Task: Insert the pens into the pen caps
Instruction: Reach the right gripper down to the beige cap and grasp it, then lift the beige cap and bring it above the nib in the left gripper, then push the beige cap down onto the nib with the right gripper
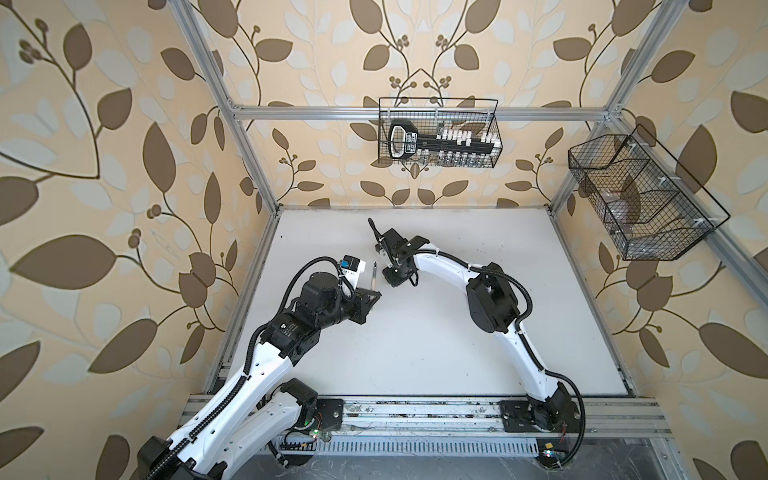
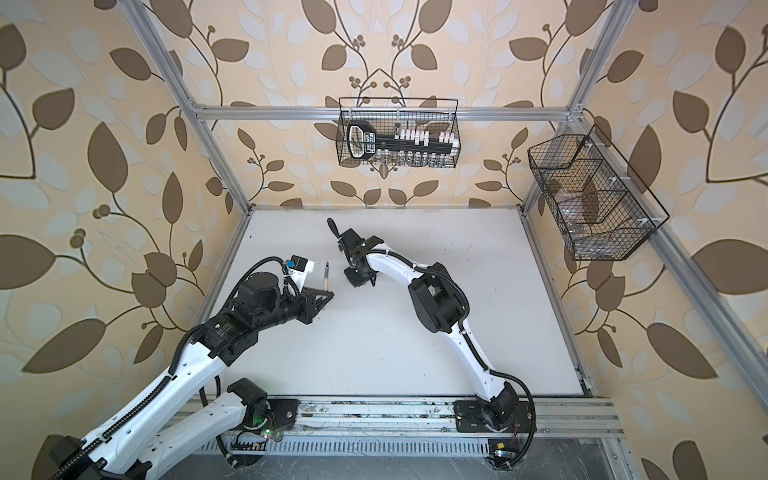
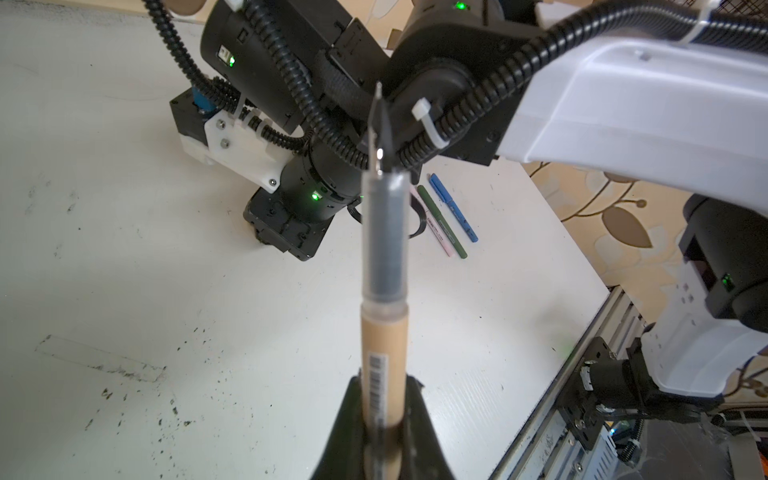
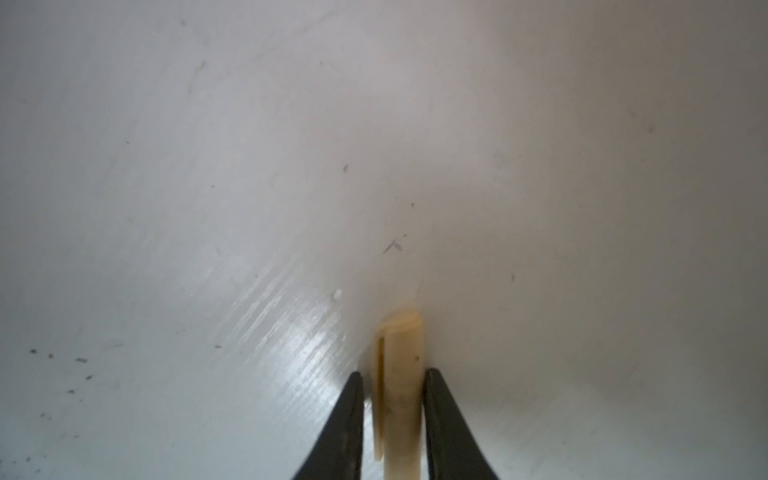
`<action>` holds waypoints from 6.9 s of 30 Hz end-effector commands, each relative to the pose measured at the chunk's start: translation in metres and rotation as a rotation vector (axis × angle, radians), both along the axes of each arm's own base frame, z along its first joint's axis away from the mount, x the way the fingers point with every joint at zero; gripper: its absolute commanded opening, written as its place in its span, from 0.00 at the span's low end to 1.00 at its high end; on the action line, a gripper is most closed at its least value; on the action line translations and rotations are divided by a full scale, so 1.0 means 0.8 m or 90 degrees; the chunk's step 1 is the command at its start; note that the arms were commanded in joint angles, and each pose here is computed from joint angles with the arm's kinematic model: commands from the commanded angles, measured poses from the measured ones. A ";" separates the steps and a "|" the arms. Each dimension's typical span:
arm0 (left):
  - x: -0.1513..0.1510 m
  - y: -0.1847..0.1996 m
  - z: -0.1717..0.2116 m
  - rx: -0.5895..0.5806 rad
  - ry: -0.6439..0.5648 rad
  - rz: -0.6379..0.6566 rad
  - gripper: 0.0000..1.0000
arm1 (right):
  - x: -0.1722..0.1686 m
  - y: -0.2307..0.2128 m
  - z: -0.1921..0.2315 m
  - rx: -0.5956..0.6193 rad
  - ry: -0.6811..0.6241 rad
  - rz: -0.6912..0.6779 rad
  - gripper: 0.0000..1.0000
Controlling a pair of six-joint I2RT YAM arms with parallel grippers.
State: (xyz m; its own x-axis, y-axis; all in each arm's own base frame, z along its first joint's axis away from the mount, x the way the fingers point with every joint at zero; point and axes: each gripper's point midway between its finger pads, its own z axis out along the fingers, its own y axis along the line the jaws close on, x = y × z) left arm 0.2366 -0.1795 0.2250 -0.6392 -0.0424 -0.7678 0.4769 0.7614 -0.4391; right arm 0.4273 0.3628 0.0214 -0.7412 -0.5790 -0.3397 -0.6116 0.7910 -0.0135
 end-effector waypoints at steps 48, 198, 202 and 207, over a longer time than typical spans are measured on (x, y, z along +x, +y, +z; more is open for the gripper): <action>-0.014 -0.198 -0.017 -0.060 -0.063 -0.355 0.00 | -0.111 -0.200 0.272 0.775 -0.161 -0.292 0.18; -0.014 -0.227 0.081 -0.175 -0.164 -0.383 0.00 | -0.217 -0.187 0.347 0.893 -0.347 -0.143 0.36; -0.011 -0.223 0.081 -0.156 -0.175 -0.371 0.00 | -0.228 -0.185 0.351 0.805 -0.341 -0.101 0.55; -0.011 -0.220 0.072 -0.137 -0.168 -0.369 0.00 | -0.220 -0.197 0.354 0.756 -0.297 -0.109 0.59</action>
